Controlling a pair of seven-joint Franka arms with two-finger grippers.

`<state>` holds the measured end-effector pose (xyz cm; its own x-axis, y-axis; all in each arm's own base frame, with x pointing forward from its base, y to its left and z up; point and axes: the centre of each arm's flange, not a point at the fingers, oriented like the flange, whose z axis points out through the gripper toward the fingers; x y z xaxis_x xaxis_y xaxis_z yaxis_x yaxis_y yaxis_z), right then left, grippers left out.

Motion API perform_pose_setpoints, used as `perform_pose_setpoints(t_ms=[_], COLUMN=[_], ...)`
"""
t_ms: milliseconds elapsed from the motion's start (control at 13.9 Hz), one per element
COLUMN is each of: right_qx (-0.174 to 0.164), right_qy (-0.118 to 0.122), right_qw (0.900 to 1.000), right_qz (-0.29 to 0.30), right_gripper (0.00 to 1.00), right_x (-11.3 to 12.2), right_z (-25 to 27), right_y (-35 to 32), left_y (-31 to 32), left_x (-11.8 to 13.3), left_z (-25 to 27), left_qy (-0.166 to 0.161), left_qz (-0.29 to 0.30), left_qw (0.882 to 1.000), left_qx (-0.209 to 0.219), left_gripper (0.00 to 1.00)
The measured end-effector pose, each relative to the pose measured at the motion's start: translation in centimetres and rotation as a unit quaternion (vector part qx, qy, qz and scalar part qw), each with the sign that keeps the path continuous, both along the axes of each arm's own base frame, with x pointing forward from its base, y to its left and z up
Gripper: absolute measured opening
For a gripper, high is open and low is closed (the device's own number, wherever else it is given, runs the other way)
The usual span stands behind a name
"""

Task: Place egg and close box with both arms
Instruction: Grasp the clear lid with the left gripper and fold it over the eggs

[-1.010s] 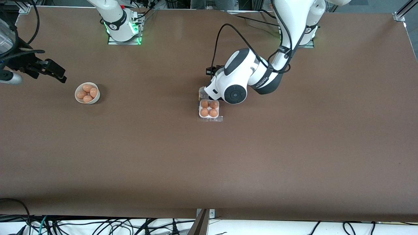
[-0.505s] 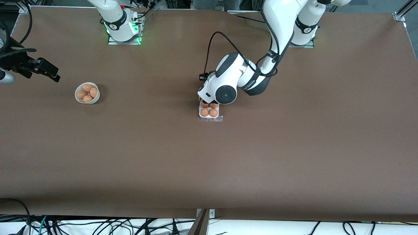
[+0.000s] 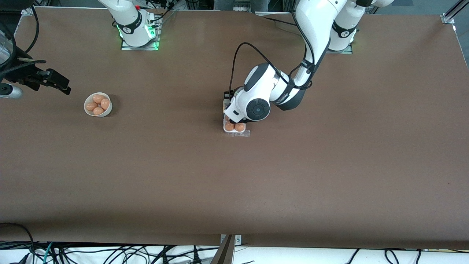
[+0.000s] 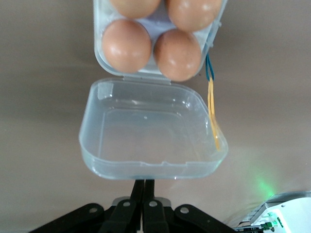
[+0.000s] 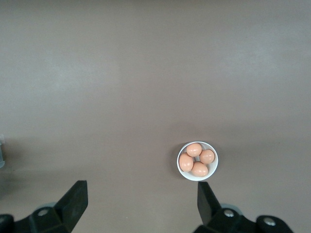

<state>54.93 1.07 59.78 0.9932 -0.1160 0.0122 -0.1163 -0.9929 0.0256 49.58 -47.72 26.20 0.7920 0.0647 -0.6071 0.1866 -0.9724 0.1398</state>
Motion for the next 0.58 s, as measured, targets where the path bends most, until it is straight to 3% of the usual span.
perform_pose_setpoints(t_ms=[577], right_qx=[0.0], right_qy=[0.0], right_qw=[1.0], right_qz=[0.0], right_gripper=[1.0], right_x=[0.0], right_z=[0.0], right_y=[0.0], left_y=[1.3], left_x=[2.0], left_z=[0.5], left_qy=[-0.023], left_qz=[0.02], left_qw=[1.0], left_qx=[0.001], left_gripper=[0.05])
